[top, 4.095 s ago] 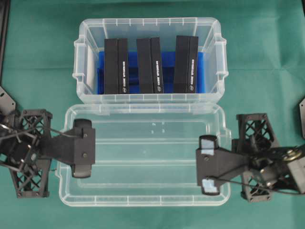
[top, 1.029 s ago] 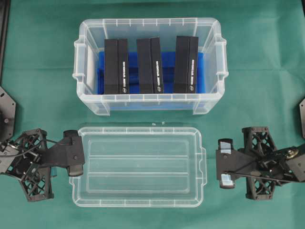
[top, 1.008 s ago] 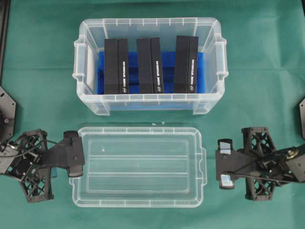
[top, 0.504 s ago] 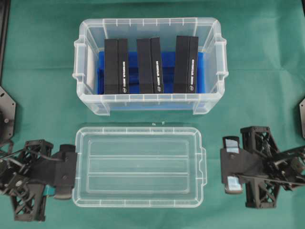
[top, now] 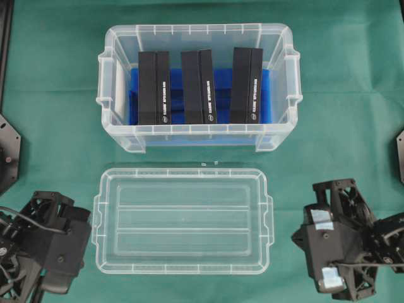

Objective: Clamp the lid of the box with both arms, then lift and open it.

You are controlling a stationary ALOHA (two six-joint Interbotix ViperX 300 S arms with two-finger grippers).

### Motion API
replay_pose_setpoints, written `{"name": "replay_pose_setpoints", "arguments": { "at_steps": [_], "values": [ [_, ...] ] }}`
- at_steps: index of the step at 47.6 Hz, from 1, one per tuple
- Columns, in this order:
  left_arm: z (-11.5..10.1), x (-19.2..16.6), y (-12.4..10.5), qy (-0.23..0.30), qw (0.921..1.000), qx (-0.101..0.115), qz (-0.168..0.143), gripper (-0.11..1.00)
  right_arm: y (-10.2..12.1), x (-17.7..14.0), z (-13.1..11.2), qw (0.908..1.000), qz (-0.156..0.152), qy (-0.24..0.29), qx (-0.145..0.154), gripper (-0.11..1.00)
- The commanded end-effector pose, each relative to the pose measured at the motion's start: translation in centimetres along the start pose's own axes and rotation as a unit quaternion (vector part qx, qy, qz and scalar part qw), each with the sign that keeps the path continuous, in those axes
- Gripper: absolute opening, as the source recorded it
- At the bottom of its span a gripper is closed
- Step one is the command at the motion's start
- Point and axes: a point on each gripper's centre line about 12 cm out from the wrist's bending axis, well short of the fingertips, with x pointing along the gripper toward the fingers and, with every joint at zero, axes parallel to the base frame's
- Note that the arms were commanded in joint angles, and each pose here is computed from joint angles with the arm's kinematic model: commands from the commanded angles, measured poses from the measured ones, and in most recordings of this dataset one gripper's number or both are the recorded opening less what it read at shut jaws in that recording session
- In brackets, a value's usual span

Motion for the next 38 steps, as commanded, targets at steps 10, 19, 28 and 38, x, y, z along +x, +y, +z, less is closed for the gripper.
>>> {"name": "replay_pose_setpoints", "arguments": {
  "at_steps": [10,19,28,38],
  "values": [
    [3.6,-4.6,0.1,-0.089,0.9935,0.069,-0.013,0.01,-0.7,-4.9,4.5,0.9929,-0.008,-0.114,-0.033,0.0],
    [5.5,-7.4,1.9,-0.153,0.9814,0.116,0.004,0.01,-2.6,-7.0,6.1,0.985,-0.036,-0.164,-0.04,0.0],
    [6.4,-9.3,4.5,-0.195,0.9735,0.113,0.036,0.01,-5.7,-8.7,7.3,0.9773,-0.071,-0.198,-0.021,0.0],
    [6.8,-11.4,7.2,-0.235,0.966,0.082,0.069,0.01,-9.5,-10.3,8.1,0.9663,-0.116,-0.229,0.006,0.0]
  ]
}}
